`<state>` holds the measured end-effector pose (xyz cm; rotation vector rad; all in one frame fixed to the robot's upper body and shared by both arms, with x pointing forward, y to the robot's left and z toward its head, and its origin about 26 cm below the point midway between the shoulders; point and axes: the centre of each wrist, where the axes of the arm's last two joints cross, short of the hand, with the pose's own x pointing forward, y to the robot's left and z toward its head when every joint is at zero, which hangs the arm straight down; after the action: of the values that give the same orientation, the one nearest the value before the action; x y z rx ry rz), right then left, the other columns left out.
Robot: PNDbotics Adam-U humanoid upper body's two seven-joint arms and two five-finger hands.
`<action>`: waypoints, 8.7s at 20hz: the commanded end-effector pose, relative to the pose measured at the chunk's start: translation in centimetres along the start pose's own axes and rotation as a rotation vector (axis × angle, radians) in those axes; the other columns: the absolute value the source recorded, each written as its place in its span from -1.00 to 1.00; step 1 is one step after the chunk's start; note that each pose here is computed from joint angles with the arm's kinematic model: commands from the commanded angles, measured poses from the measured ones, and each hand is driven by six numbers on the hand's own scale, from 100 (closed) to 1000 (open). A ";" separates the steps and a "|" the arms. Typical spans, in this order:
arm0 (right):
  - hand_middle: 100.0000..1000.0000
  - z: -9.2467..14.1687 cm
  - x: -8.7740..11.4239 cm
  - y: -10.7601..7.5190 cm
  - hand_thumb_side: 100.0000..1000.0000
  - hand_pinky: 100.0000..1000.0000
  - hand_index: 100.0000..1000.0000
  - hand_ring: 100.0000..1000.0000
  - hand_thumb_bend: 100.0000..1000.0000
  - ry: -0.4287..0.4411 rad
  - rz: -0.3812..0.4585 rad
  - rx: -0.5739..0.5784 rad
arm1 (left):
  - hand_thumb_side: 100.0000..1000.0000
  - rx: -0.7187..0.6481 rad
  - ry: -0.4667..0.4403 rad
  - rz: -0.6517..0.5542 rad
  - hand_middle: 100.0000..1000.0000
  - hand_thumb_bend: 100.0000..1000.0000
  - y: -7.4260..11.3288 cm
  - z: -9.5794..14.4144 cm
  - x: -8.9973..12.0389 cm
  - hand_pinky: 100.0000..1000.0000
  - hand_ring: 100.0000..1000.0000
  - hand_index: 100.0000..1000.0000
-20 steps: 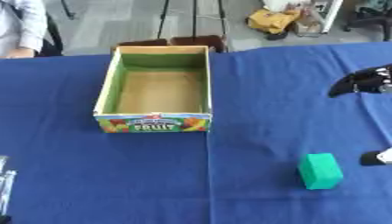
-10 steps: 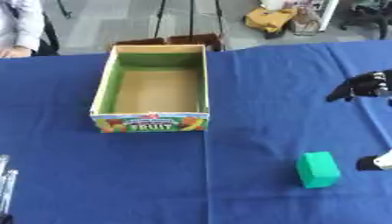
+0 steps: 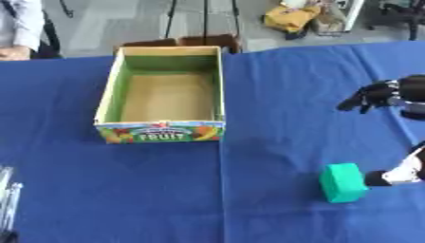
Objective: Pick up objects on the table and place them in the box.
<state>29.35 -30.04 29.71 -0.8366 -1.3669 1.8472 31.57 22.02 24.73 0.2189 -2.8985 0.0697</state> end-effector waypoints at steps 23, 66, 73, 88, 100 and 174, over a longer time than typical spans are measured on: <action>0.58 -2.2 -1.6 5.0 -0.31 0.45 0.80 0.49 0.23 0.083 -0.072 0.111 | 1.00 0.002 -0.029 0.008 0.83 -1.00 -0.1 -0.7 0.5 0.52 0.84 1.00; 0.14 -2.5 -3.2 6.0 -0.48 0.10 0.31 0.18 -0.52 0.173 -0.122 0.029 | 1.00 0.001 -0.023 0.017 0.80 -1.00 -0.3 -0.7 0.5 0.51 0.84 0.99; 0.05 -2.4 -2.9 5.0 -0.46 0.05 0.24 0.13 -0.70 0.178 -0.082 -0.029 | 1.00 -0.001 -0.020 0.015 0.79 -1.00 -0.3 -0.7 0.5 0.51 0.84 0.98; -0.06 -1.9 -1.5 -1.7 -0.33 0.02 0.14 0.05 -0.77 0.170 0.059 -0.229 | 1.00 -0.008 -0.011 0.019 0.79 -1.00 -0.4 -0.5 0.5 0.51 0.83 0.98; -0.08 -4.5 -0.9 -8.0 -0.24 0.03 0.12 0.02 -0.81 0.168 0.097 -0.415 | 1.00 -0.020 0.001 0.028 0.79 -1.00 -0.5 -0.2 0.5 0.51 0.83 0.98; 0.32 -21.7 3.2 -12.1 0.36 0.34 0.57 0.27 0.20 0.222 -0.067 -0.605 | 1.00 -0.019 0.006 0.095 0.79 -1.00 -1.7 -0.6 0.7 0.50 0.82 0.98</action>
<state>48.13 -12.98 32.89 -1.1704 -1.7098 1.2956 31.53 20.27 24.77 0.0756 -2.8695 0.0574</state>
